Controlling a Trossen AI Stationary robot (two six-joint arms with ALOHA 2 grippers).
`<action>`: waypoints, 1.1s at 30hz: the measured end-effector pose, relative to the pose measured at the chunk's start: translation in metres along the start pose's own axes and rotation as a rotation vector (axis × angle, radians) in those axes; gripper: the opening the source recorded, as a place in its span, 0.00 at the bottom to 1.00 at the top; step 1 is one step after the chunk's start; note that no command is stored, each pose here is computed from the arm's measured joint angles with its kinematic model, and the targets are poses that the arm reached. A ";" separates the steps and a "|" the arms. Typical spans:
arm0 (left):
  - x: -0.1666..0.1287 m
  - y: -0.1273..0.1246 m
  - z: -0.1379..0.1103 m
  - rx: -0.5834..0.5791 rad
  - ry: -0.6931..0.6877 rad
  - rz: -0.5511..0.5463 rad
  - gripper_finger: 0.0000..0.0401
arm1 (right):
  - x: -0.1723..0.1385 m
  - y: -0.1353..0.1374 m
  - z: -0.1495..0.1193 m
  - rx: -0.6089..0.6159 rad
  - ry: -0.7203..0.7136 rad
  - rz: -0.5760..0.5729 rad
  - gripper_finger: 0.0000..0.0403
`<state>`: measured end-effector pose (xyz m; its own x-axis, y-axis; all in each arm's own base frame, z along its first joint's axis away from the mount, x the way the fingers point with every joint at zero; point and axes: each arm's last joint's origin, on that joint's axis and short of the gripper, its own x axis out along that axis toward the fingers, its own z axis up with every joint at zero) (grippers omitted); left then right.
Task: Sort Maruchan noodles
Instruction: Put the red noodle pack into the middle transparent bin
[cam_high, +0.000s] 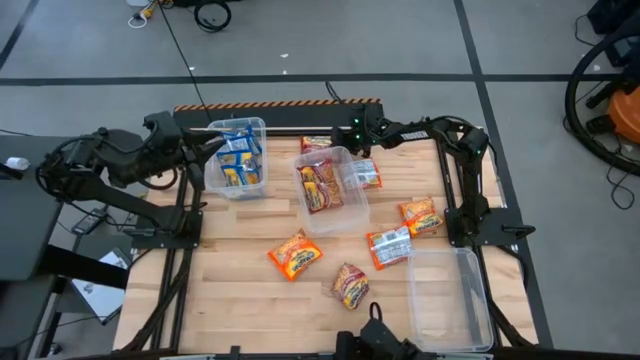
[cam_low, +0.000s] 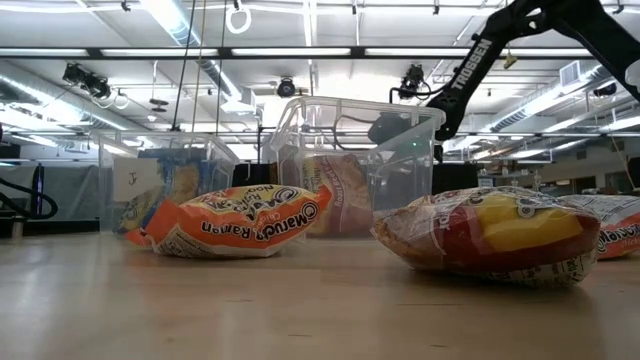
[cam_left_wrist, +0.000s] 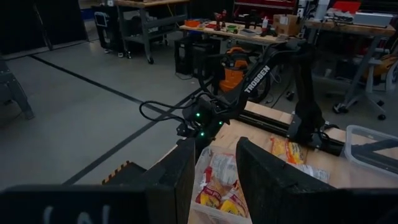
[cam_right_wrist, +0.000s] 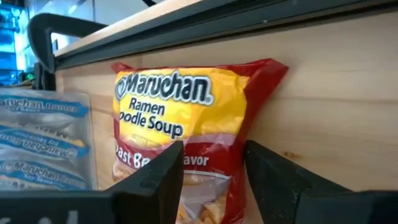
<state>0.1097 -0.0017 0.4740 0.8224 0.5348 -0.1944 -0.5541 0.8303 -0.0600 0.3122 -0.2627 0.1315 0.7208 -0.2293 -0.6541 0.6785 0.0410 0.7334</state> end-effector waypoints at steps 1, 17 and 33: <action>0.000 0.000 0.000 0.000 0.000 0.000 0.31 | 0.000 0.001 -0.001 -0.012 0.003 0.001 0.44; -0.005 0.003 0.010 -0.045 -0.053 -0.007 0.31 | 0.001 -0.001 -0.005 -0.064 -0.046 -0.080 0.25; -0.033 0.021 0.038 -0.129 -0.139 -0.086 0.31 | -0.032 0.035 0.006 -0.309 -0.257 0.012 0.01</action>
<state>0.0755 0.0040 0.5168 0.8722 0.4869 -0.0471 -0.4859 0.8514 -0.1976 0.3125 -0.2597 0.1792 0.6965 -0.4611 -0.5498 0.7094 0.3269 0.6244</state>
